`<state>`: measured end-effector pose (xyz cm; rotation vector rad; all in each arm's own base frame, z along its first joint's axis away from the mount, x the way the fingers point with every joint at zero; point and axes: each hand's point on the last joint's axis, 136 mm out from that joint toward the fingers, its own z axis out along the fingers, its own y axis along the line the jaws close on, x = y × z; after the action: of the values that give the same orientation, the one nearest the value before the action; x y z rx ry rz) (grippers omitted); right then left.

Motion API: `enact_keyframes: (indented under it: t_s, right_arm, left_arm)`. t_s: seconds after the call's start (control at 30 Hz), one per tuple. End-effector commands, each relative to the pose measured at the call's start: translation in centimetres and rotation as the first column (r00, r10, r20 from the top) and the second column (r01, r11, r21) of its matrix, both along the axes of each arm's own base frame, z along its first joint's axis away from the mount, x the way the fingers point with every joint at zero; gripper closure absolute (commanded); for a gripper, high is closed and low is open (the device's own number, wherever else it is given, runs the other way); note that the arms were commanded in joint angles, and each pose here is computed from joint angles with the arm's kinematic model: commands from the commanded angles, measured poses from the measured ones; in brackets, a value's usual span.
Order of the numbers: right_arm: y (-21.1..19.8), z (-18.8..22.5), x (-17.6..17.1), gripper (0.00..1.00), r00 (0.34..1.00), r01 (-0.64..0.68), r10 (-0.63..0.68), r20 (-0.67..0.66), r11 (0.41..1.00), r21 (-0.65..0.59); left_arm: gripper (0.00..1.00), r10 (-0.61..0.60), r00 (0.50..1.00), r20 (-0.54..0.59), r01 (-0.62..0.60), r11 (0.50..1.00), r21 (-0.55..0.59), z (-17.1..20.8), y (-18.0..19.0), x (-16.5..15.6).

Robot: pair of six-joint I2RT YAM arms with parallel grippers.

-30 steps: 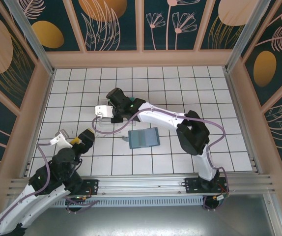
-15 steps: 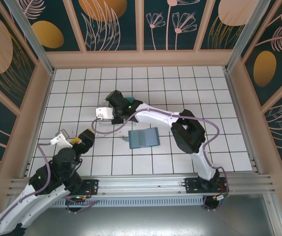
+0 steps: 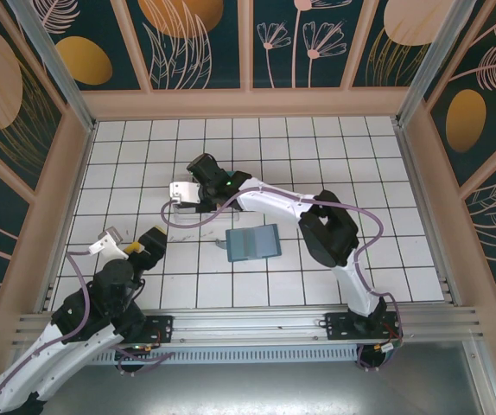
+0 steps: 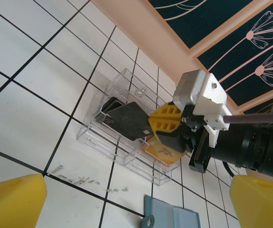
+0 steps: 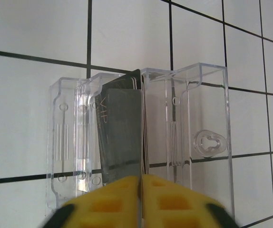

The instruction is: Take the credit cards out of the card holder

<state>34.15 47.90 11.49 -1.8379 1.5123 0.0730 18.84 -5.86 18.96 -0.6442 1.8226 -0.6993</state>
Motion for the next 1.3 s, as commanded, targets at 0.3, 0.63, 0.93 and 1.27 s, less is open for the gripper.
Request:
enact_keyframes:
  t_s: [0.3,0.63,0.93,1.27]
  right_arm:
    - [1.2,1.2,2.5,0.66,0.994,0.095,-0.098,0.039,0.992,0.078]
    - [-2.0,8.3,2.4,0.64,0.954,0.295,-0.293,-0.057,0.894,0.337]
    - [-11.8,9.1,-0.9,0.62,0.773,0.633,-0.472,-0.423,0.616,0.469]
    - [-21.1,0.3,-6.0,0.59,0.392,0.91,-0.547,-0.74,0.347,0.226]
  left_arm:
    - [0.01,-0.001,1.0,0.013,0.0,1.0,0.011,0.3,-0.1,0.2]
    - [0.01,-0.079,0.997,-0.015,0.08,0.995,0.058,-0.5,-2.5,1.0]
    - [0.07,-0.251,0.967,-0.03,0.252,0.968,-0.001,-1.8,-8.3,2.4]
    - [0.36,-0.456,0.869,-0.193,0.452,0.89,-0.064,-5.7,-15.9,3.5]
